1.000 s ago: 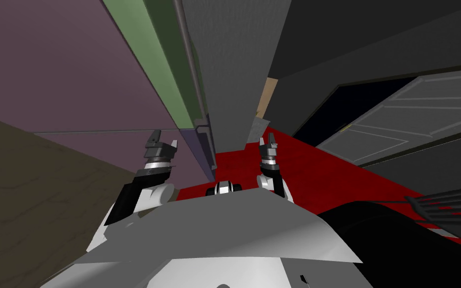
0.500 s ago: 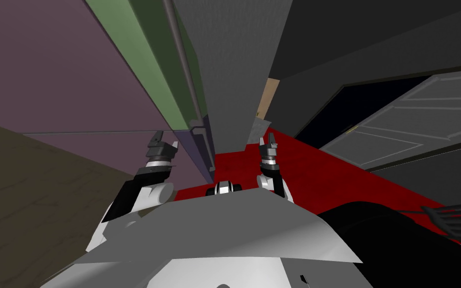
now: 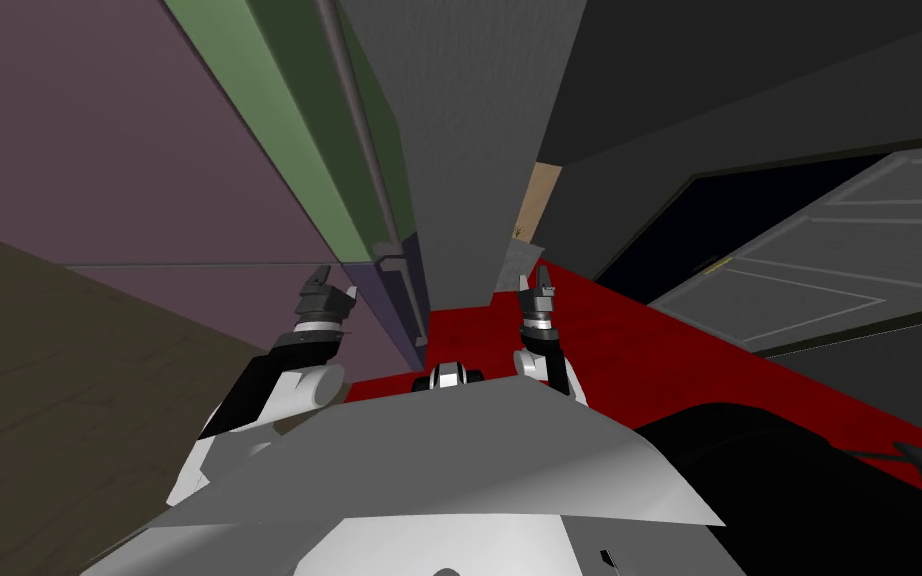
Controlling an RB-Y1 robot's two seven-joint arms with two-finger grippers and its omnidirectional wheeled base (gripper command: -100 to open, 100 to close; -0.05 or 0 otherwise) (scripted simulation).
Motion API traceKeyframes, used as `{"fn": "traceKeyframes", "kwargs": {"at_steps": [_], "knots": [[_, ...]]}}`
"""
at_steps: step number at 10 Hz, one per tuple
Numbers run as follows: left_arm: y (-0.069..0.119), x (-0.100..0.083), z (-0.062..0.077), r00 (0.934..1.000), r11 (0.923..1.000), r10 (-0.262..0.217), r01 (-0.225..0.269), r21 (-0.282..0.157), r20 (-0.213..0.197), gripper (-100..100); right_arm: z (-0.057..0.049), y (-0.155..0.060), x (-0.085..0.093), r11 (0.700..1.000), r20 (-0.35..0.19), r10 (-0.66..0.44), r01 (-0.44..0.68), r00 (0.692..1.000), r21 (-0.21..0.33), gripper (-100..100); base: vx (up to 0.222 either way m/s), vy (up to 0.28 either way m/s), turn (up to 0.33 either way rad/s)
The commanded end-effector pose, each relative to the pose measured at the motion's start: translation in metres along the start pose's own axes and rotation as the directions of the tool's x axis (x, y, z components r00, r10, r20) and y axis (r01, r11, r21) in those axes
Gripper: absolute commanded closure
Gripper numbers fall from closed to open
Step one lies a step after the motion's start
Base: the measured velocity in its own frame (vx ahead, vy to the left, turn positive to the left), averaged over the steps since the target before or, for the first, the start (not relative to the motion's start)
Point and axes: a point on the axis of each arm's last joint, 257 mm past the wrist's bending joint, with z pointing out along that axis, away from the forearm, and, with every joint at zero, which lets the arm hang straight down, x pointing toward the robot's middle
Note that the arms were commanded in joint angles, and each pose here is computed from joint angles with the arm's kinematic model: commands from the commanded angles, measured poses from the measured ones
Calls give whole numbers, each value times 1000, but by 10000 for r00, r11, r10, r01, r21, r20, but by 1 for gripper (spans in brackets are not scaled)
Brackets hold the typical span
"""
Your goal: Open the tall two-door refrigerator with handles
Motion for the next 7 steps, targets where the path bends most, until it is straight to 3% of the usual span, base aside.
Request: {"fn": "traceKeyframes", "kwargs": {"at_steps": [1,7], "knots": [[16,-1,2,10000,9980,-79,80,-634,9,-100,0,0,0,10000,0,0,0,10000,0,0,55,-66,50],[38,-6,2,9999,9877,-93,106,-1559,93,-100,0,0,0,10000,1,1,-1,10000,0,0,37,-78,28]]}}
